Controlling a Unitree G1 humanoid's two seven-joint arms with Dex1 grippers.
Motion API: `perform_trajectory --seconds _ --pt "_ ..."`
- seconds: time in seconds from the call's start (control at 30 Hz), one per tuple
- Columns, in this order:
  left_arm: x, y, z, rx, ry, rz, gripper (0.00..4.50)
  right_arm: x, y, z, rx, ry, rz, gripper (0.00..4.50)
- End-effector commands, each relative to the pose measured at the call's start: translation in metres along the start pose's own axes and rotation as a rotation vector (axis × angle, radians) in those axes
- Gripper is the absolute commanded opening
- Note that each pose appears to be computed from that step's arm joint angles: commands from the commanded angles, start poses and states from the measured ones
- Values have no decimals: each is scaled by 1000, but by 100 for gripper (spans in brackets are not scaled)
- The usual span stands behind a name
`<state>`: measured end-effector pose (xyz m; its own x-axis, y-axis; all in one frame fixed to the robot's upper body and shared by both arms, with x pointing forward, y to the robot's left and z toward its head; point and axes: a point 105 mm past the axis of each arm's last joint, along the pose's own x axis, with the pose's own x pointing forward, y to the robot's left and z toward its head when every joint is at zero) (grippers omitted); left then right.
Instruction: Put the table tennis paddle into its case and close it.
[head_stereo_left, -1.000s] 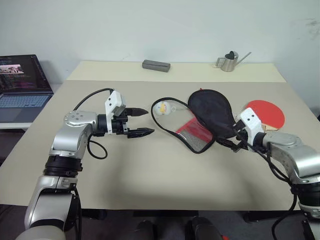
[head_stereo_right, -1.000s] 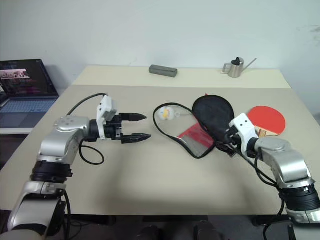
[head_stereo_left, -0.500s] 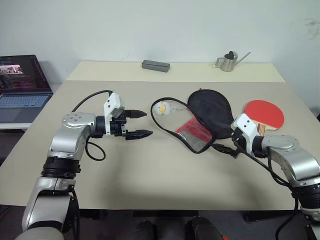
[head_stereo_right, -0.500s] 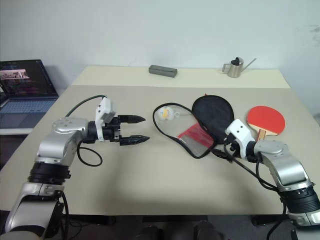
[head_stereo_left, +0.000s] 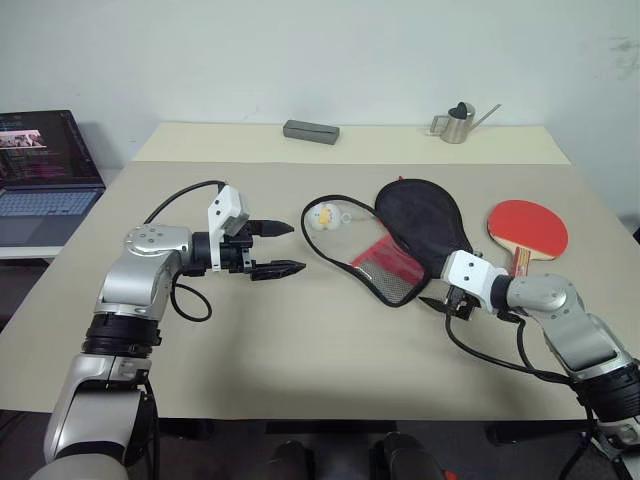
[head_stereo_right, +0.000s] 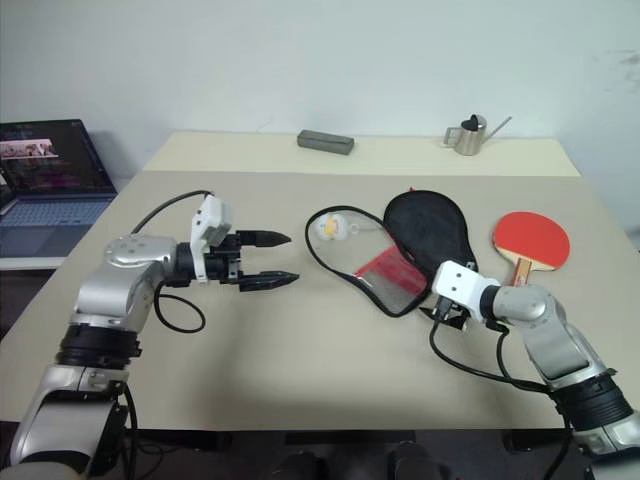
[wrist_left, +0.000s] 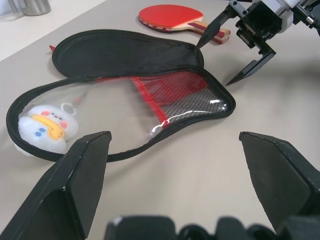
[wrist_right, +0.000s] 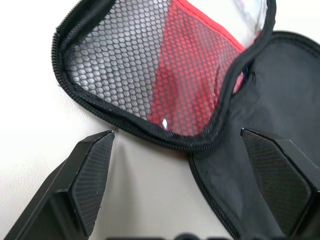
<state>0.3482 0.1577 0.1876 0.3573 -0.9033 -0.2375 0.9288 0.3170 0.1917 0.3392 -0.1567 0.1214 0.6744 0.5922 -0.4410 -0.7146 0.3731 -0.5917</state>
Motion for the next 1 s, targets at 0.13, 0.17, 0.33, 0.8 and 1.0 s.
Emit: perform_trajectory --seconds 0.13,0.17,0.33,0.8,1.0 --pt "-5 3 14 53 -27 17 450 12 -6 32 -52 -94 -26 444" --pt "-5 3 14 53 -27 16 450 16 -5 37 -57 -106 -18 444" --pt "-5 3 13 52 -26 18 450 28 2 50 -71 -136 11 444" --pt "-5 1 13 51 -26 11 450 -12 5 51 14 -238 160 444" --pt "-2 2 14 55 -29 2 450 -9 2 27 -172 -132 139 444"
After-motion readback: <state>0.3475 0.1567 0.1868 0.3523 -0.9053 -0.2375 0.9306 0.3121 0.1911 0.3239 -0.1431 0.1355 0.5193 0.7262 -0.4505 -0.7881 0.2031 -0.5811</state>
